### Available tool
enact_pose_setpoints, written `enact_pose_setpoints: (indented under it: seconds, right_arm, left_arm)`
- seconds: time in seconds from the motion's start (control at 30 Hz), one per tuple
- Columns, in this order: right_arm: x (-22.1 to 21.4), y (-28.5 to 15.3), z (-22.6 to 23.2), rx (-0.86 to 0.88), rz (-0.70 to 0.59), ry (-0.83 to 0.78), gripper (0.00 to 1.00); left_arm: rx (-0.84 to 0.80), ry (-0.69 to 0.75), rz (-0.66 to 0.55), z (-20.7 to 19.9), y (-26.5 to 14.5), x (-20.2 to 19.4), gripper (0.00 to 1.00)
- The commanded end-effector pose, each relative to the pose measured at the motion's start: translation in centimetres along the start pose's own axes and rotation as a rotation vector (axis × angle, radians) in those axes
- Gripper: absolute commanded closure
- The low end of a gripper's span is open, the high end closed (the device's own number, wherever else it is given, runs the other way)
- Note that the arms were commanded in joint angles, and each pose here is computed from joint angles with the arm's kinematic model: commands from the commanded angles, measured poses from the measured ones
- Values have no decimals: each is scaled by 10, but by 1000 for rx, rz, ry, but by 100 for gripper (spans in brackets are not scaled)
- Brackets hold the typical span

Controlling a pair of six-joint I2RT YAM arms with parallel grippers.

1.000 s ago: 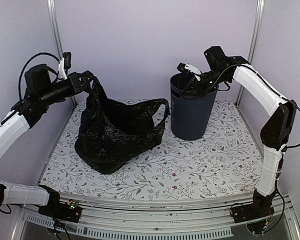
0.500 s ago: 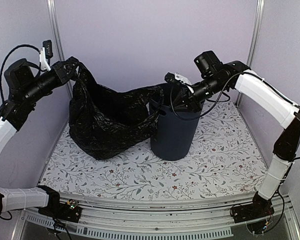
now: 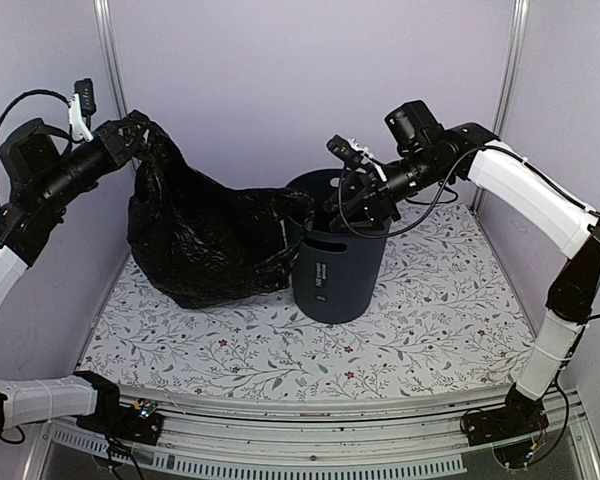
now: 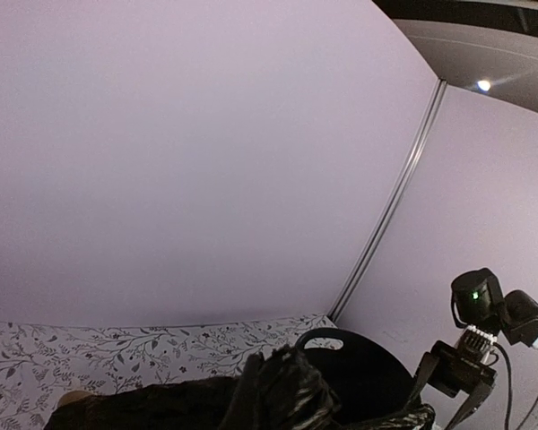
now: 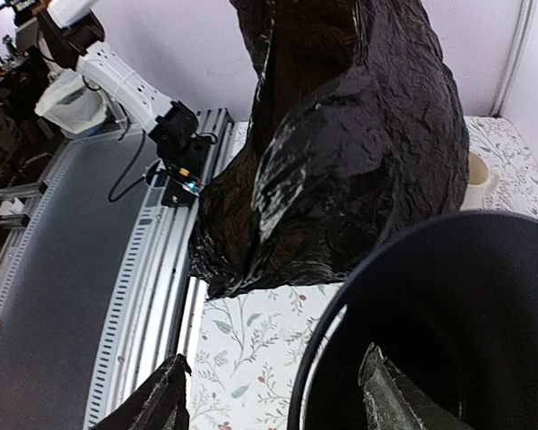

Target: Put the trash bags into the trash bin

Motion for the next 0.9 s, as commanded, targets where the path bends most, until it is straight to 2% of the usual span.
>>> enact_pose_setpoints:
  seconds: [0.0,0.23,0.47,0.77,0.87]
  right_arm:
    - [16,2,2,123,-132,46,33]
    - [18,11,3,284,-258,126,34]
    - [6,35,9,291,-233,188,35]
    - [16,63,13,308,-229,201,44]
    - [20,68,14,295,-233,206,50]
  left_arm:
    - [-1,5,-27,-3,-5,6,100]
    - [-16,-7,-16,-4,-3,5,100]
    - [-11,-6,-27,-5,-7,7,100]
    - [-18,-15,-24,-4,-6,5,100]
    - [-19,-11,-26,-5,-6,5,100]
Point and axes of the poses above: each gripper's point midway between its finger pads, its own y axis out along the fingers, its own z axis along the line the jaws close on, x = y × z, the point moved 9 cm from there along -y, back along the fingers, and after that the axes turned 13 degrees about -y, right-handed, at the moved point
